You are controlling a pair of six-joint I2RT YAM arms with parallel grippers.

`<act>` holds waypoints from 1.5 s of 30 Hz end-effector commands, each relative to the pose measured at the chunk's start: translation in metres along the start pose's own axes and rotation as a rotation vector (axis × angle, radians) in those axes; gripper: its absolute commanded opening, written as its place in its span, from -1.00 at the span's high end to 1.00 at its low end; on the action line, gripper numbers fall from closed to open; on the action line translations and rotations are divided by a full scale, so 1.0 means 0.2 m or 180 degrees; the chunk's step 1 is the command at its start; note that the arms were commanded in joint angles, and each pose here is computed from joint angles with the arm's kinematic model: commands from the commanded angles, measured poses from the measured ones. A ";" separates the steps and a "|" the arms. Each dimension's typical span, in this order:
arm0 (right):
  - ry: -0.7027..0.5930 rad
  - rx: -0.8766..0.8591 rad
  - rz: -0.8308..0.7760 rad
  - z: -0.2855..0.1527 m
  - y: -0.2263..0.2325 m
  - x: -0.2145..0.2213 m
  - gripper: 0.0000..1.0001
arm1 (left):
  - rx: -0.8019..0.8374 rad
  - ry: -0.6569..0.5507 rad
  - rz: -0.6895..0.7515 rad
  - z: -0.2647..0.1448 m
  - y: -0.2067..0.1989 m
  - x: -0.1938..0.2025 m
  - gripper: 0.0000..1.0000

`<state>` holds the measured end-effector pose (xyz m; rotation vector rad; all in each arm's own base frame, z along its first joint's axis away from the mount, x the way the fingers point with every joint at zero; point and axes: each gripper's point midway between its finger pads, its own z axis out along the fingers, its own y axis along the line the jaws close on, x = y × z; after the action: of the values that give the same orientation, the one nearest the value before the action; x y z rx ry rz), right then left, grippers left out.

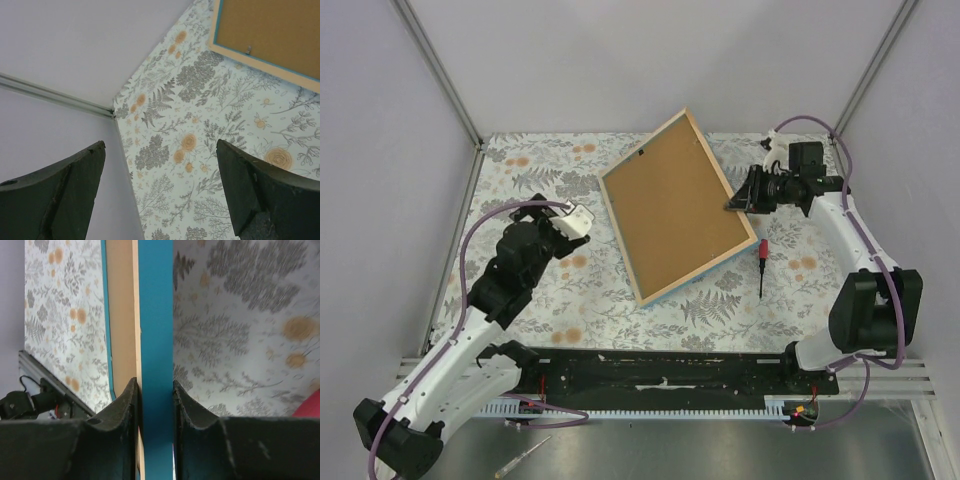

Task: Take the photo out of the frame
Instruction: Turn over the photo frame at the center of the board.

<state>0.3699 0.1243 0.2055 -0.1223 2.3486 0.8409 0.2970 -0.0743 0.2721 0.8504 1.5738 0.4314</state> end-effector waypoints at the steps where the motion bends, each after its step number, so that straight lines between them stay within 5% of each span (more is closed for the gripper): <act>1: -0.0066 -0.0230 0.0034 0.02 0.01 0.09 1.00 | 0.0142 -0.0071 -0.0205 0.05 -0.12 0.04 -0.96; 19: -0.0353 -0.0615 0.0487 0.22 -0.18 0.29 1.00 | 0.0372 0.0315 0.0027 0.28 -0.48 0.39 -0.97; 45: -0.0172 -0.0702 0.0697 0.34 -0.27 0.44 0.87 | 0.0543 0.0822 0.0164 0.57 -0.74 0.66 -0.99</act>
<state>0.3404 0.1357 0.0839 0.1294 2.2880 1.2519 0.3519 -0.0887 0.0475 1.0508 1.8782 0.4840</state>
